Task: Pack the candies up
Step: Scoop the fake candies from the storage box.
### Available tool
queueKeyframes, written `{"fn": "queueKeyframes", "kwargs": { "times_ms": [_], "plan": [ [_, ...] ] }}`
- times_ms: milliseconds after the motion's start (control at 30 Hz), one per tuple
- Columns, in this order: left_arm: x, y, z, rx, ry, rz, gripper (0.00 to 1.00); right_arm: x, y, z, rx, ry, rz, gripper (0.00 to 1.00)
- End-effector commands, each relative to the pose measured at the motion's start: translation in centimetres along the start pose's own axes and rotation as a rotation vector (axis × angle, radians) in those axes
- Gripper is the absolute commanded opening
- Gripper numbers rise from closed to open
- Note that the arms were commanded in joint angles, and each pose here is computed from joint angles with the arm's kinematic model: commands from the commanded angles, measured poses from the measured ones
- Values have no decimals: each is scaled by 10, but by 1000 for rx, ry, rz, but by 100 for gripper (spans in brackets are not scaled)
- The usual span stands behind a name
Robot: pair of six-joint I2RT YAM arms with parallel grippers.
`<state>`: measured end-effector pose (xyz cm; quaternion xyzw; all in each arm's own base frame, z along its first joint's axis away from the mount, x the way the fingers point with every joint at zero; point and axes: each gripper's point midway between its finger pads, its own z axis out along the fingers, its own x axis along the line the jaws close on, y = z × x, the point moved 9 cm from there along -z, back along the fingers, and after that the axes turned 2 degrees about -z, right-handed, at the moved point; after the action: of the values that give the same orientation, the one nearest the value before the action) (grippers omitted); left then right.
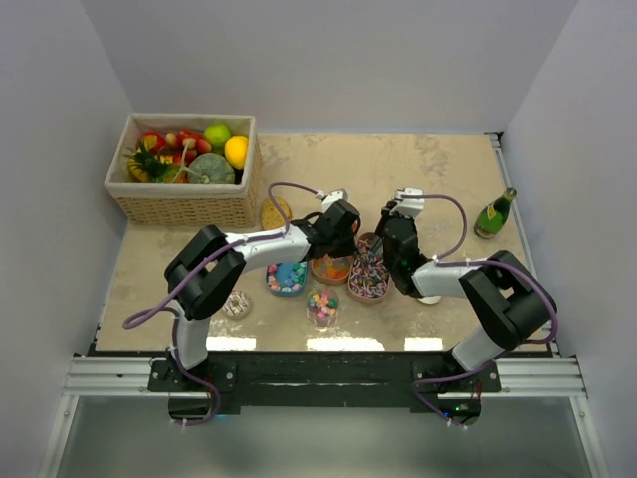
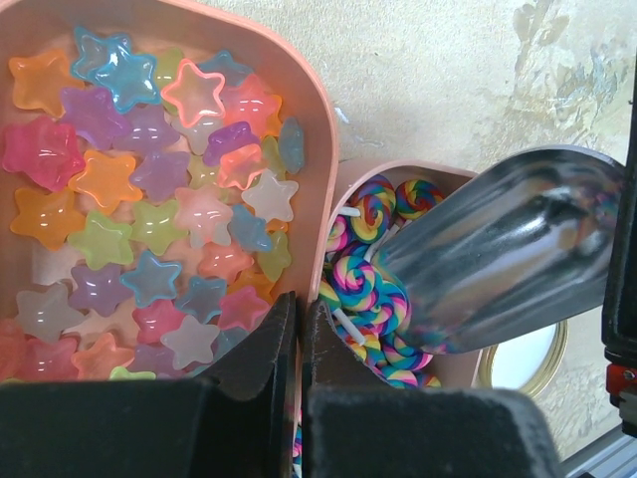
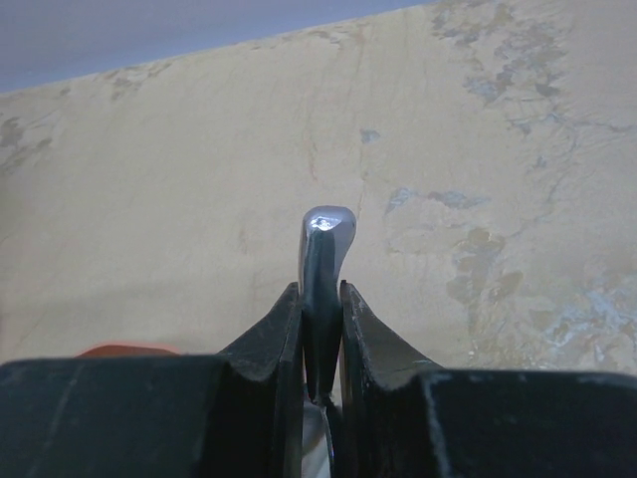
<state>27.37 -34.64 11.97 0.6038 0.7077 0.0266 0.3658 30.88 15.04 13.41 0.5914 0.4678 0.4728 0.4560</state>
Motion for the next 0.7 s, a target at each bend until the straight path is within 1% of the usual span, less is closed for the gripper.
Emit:
{"fn": "queueKeyframes", "kwargs": {
  "times_ms": [0, 33, 267, 433, 667],
  "plan": [
    [13, -8, 12, 39, 74, -41, 0, 11, -16, -12, 62, 154, 85, 0],
    [13, -9, 13, 41, 75, -40, 0, 13, -19, -13, 79, 187, 94, 0],
    [15, -8, 13, 36, 82, -46, 0, 12, -39, -27, 130, 276, 153, 0],
    [16, -9, 13, 38, 83, -54, 0, 8, -54, -36, 178, 301, 204, 0],
    [16, -10, 14, 40, 81, -54, 0, 6, -64, -42, 202, 329, 251, 0]
  ]
}}
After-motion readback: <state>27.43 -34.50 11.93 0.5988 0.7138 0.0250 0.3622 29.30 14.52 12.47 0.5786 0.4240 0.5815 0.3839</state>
